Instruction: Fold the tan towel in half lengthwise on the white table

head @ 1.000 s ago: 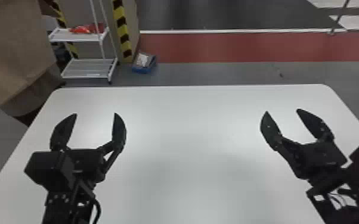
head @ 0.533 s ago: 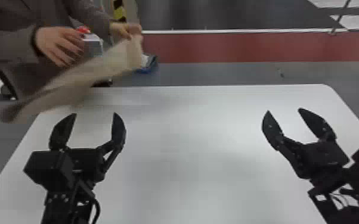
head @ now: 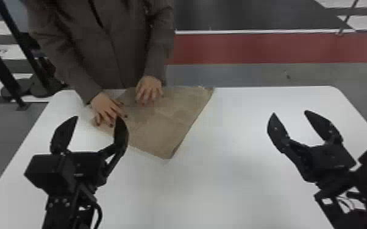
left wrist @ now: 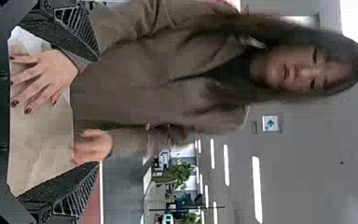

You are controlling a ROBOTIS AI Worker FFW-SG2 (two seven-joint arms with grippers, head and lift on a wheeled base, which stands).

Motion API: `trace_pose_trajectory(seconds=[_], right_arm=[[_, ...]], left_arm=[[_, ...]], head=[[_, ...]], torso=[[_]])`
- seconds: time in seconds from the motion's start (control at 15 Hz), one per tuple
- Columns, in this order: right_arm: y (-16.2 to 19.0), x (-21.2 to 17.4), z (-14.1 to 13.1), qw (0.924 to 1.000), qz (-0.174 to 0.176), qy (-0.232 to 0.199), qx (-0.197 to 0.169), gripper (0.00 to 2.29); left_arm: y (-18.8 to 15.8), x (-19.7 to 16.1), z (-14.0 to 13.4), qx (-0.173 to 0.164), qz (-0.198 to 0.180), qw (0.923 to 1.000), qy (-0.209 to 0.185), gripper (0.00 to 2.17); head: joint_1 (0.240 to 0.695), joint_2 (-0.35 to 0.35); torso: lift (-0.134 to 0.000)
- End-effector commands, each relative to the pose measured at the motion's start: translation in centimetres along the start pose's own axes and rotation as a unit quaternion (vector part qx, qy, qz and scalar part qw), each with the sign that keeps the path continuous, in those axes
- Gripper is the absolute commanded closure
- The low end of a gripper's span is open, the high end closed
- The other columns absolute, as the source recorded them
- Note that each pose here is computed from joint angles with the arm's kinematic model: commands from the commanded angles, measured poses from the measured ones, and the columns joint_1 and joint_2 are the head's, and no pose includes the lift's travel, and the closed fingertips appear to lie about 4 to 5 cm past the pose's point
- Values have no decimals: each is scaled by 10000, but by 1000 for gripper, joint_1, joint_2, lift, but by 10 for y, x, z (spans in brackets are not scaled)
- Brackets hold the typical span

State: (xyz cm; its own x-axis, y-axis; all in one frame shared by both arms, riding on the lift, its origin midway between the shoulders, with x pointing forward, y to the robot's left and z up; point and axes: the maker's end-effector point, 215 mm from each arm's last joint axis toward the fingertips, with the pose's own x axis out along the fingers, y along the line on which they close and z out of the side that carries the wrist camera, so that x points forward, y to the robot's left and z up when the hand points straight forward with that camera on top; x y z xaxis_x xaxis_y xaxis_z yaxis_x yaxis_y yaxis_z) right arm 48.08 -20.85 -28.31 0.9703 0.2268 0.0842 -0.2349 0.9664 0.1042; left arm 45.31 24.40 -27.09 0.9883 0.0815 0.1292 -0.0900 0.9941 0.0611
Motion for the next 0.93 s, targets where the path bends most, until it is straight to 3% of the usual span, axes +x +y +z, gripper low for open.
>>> trace_pose_trajectory(seconds=[0.0, 0.87], right_arm=[[0, 0, -1, 10000, -3, 6, 6, 174], [1, 1, 3, 10000, 17, -38, -6, 174]], left_arm=[[0, -1, -1, 1, -1, 10000, 8, 100], [0, -2, -1, 32, -3, 10000, 19, 100]], head=[[695, 42], [695, 44]], torso=[[-123], [-123]])
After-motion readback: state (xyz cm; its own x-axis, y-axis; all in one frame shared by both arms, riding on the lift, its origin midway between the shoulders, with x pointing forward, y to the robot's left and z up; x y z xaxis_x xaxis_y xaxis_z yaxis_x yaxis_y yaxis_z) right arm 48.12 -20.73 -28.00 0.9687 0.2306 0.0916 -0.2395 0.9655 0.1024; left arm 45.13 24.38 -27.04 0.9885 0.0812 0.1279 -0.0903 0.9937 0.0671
